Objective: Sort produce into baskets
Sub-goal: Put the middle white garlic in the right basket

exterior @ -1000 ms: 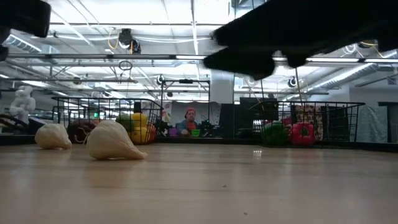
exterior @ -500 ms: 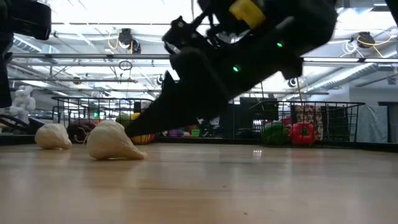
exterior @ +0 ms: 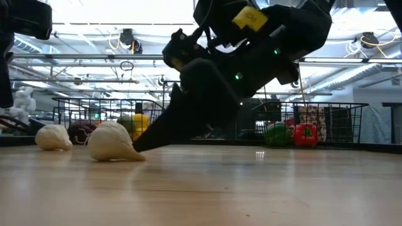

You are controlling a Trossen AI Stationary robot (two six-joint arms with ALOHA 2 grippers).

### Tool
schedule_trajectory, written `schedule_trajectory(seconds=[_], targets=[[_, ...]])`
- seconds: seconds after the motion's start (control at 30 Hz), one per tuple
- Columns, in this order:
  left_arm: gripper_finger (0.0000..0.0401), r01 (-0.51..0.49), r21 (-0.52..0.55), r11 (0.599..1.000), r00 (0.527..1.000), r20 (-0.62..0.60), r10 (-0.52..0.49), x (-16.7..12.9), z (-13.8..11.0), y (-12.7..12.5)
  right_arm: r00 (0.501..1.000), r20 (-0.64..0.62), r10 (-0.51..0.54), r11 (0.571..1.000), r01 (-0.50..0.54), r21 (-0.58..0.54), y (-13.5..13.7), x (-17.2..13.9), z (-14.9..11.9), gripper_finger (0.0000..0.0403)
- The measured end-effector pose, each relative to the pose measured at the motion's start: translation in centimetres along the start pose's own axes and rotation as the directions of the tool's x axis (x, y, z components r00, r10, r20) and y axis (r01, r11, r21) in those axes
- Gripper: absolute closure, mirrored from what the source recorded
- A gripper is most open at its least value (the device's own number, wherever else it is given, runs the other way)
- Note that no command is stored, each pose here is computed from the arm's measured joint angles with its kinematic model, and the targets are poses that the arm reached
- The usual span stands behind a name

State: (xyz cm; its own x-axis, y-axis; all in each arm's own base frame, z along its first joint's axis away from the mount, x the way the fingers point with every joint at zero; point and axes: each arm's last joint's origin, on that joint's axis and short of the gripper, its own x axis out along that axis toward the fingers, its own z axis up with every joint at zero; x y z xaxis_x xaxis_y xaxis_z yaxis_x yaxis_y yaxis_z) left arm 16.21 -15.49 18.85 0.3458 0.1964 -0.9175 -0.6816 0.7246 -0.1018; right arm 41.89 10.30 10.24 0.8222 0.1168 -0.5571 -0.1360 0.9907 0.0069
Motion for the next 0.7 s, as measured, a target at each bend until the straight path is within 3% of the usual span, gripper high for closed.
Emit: schedule_trajectory(seconds=[0.17,0.7], targets=[[0.0299,0.000,0.000,1.000,1.000,0.006,0.000,0.0,0.0,0.0,0.998,0.008,-0.063,0.998,0.063,-0.002,-0.4,0.0,0.1,0.0142],[0.0299,0.001,-0.001,1.000,1.000,0.016,-0.001,0.0,0.1,0.0,0.999,0.003,-0.047,0.999,0.047,0.008,-0.5,1.5,-1.0,0.0208]])
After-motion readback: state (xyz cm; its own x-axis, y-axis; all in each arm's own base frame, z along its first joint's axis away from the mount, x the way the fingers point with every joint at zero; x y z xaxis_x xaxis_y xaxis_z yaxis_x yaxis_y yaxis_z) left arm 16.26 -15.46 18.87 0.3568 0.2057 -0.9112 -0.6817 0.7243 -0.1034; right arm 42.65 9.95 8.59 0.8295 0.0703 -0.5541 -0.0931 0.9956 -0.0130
